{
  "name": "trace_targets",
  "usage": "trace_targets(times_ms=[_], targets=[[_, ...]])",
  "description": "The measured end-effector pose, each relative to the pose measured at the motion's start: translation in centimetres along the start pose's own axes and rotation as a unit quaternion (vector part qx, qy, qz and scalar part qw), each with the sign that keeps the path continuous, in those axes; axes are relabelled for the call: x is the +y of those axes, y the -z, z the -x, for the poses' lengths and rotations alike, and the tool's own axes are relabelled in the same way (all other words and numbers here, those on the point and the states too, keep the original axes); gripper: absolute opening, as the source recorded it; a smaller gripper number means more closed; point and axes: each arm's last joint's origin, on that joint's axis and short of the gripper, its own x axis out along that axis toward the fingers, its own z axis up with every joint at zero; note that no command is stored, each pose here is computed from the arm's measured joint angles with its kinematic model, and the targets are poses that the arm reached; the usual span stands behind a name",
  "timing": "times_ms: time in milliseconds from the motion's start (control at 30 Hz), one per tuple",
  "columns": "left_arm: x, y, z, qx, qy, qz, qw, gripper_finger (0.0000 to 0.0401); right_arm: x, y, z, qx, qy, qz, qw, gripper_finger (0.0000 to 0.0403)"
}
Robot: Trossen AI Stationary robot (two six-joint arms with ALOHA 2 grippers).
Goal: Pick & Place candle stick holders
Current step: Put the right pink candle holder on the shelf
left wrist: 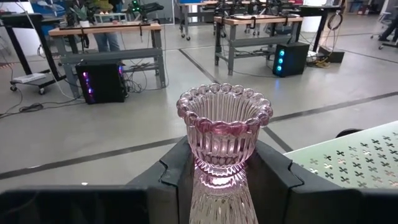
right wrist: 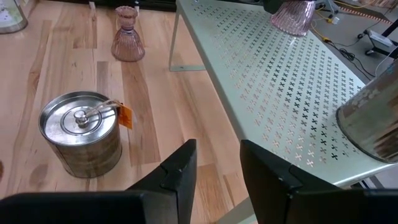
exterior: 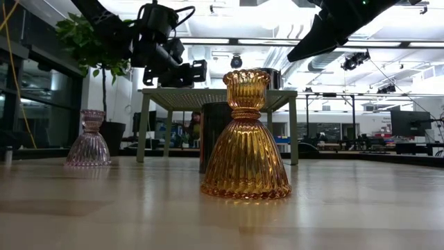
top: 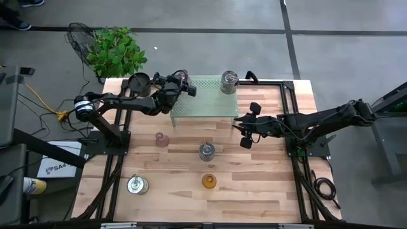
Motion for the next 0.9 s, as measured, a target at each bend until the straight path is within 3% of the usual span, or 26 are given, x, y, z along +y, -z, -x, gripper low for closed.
trace_targets(times_ms=[633,900], targets=[[0.5,-0.6,0.8,0.010,-0.009,0.015,1.000,0.0122,0.0,0.0,0.0,0.002,-0.002,0.001,1.000,0.0119],[0.6,-0.8,1.0,0.021,0.011,0.016,1.000,0.0122,0.0,0.0,0.0,0.001,-0.002,0.000,1.000,0.0119]])
